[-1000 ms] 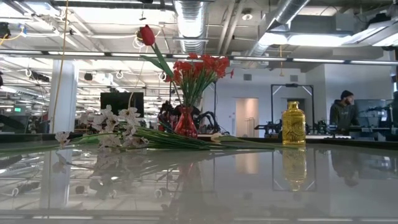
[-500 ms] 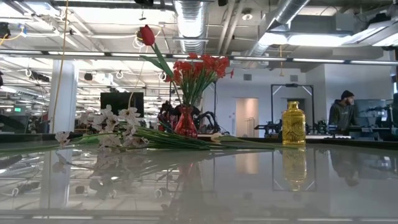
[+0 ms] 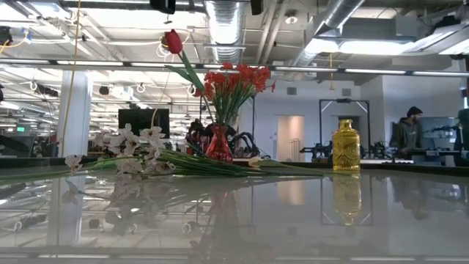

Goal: Sort flowers into vase by color
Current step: Put the pink flower into the red vase, then put the white flower into the yellow vase

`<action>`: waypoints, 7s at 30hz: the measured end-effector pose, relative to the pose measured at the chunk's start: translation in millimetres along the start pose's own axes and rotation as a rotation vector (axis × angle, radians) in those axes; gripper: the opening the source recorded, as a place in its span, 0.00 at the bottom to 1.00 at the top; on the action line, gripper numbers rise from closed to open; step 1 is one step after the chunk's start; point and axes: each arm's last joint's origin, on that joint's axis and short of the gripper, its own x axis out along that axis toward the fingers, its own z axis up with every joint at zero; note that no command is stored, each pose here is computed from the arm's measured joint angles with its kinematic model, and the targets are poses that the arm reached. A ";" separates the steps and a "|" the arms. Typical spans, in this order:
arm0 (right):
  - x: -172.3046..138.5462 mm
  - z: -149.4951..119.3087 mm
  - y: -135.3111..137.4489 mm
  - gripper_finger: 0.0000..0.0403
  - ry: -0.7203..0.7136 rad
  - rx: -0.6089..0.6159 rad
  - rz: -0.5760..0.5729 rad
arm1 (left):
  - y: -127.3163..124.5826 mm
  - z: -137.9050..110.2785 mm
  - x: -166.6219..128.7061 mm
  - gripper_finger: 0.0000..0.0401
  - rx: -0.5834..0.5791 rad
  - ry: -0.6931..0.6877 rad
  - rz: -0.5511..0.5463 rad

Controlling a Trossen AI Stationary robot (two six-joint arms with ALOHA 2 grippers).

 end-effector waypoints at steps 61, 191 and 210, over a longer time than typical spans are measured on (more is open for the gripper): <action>2.3 -102.9 39.0 0.06 -0.134 1.301 0.359 | -11.6 29.5 -101.0 0.32 0.690 -0.466 0.367; -52.9 -167.0 242.9 0.13 1.347 1.805 0.729 | 49.3 10.1 -59.8 0.32 0.670 -0.131 0.636; -96.7 -179.5 124.8 0.05 1.124 1.951 0.358 | 49.4 10.6 -60.0 0.32 0.681 -0.141 0.650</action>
